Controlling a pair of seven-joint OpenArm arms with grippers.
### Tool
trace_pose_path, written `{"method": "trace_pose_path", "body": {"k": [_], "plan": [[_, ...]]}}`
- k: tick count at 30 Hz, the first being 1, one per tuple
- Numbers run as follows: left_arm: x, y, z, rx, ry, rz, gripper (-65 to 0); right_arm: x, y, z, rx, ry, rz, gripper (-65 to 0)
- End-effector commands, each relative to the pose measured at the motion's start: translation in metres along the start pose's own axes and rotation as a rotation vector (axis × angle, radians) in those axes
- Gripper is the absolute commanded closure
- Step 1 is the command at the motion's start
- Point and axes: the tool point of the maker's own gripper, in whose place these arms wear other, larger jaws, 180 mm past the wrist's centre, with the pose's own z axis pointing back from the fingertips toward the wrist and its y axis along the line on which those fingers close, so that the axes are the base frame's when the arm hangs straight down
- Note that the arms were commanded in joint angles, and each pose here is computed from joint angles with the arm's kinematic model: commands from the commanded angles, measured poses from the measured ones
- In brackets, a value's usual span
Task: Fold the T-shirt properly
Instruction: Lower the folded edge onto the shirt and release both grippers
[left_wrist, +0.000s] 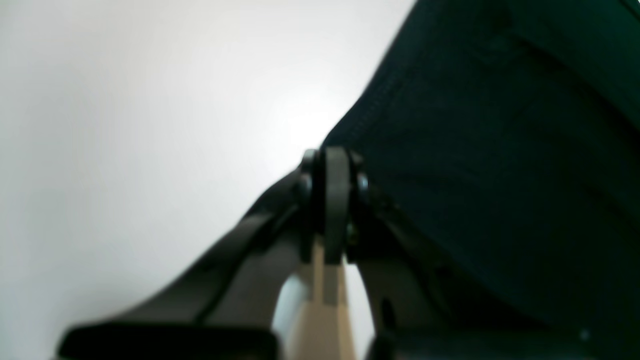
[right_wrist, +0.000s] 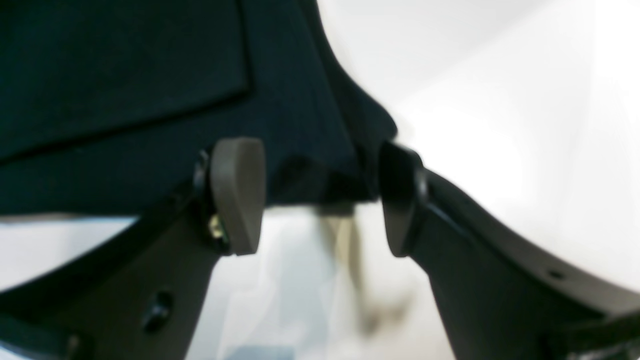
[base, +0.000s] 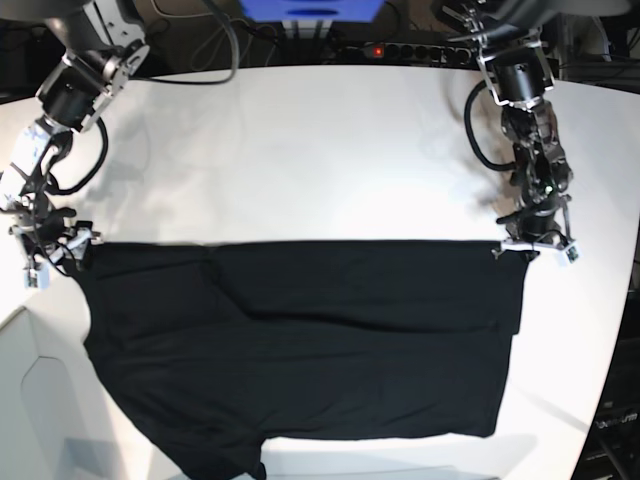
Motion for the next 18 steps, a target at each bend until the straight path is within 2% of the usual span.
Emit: {"method": "trace_pose_path", "body": {"k": [1, 7, 14, 16, 18], "plan": [[0.003, 0.002, 0.000, 0.006, 0.014, -0.009, -0.1, 0.014, -0.007, 0.002, -0.003, -0.041, -0.003, -37.2], [0.002, 0.004, 0.000, 0.009, 0.015, -0.012, -0.1, 0.003, -0.011, -0.008, 0.013, -0.063, -0.044, -37.2], [0.001, 0.005, 0.000, 0.012, 0.018, -0.017, -0.1, -0.018, -0.013, -0.009, 0.020, -0.024, -0.056, -36.8], [0.001, 0.005, 0.000, 0.012, 0.018, -0.019, -0.1, -0.022, -0.013, -0.008, 0.019, -0.015, -0.056, -34.4], [0.001, 0.005, 0.000, 0.012, 0.018, -0.019, -0.1, -0.025, -0.013, -0.008, 0.019, -0.011, -0.057, -29.0]]}}
